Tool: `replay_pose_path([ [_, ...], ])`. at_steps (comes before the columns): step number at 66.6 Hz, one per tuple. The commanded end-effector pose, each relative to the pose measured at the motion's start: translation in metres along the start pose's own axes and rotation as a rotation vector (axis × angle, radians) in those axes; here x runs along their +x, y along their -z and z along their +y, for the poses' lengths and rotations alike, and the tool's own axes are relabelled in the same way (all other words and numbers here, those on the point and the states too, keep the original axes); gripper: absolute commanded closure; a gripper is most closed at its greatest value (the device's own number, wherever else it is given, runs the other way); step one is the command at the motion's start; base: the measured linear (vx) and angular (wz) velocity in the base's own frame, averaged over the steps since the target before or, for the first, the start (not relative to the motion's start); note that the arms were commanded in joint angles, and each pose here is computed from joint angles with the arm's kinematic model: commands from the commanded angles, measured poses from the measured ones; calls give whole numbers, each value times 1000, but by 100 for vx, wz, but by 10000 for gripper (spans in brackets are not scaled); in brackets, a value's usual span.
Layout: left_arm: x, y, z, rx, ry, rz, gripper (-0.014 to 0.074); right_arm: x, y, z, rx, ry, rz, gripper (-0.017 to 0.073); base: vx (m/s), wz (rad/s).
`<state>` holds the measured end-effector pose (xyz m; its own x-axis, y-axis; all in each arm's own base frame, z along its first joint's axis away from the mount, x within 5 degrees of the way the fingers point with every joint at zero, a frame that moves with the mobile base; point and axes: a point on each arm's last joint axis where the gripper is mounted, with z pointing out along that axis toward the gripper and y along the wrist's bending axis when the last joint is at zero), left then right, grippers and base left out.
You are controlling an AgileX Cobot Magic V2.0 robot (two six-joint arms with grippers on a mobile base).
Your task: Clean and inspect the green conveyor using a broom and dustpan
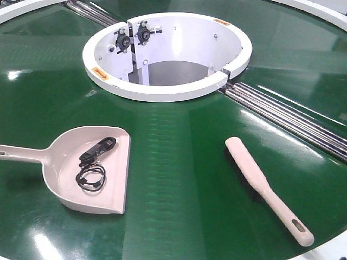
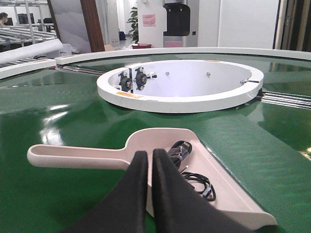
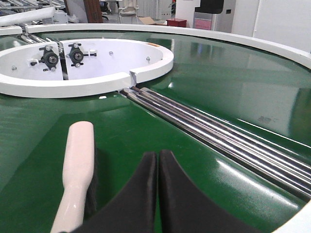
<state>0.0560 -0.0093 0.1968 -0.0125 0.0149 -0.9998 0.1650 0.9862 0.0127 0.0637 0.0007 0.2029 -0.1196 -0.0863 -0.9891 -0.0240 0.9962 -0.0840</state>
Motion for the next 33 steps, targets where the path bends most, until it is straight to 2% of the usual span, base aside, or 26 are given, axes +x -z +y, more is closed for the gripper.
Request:
replay_pose_path([
  [1, 2, 0, 0, -3, 9, -57, 599, -5, 4, -1, 17, 17, -125, 569, 0, 0],
  [7, 2, 0, 0, -3, 9, -57, 599, 4, 8, 0, 21, 14, -182, 569, 0, 0],
  [33, 2, 0, 0, -3, 9, -57, 599, 4, 7, 0, 20, 2, -176, 569, 0, 0],
])
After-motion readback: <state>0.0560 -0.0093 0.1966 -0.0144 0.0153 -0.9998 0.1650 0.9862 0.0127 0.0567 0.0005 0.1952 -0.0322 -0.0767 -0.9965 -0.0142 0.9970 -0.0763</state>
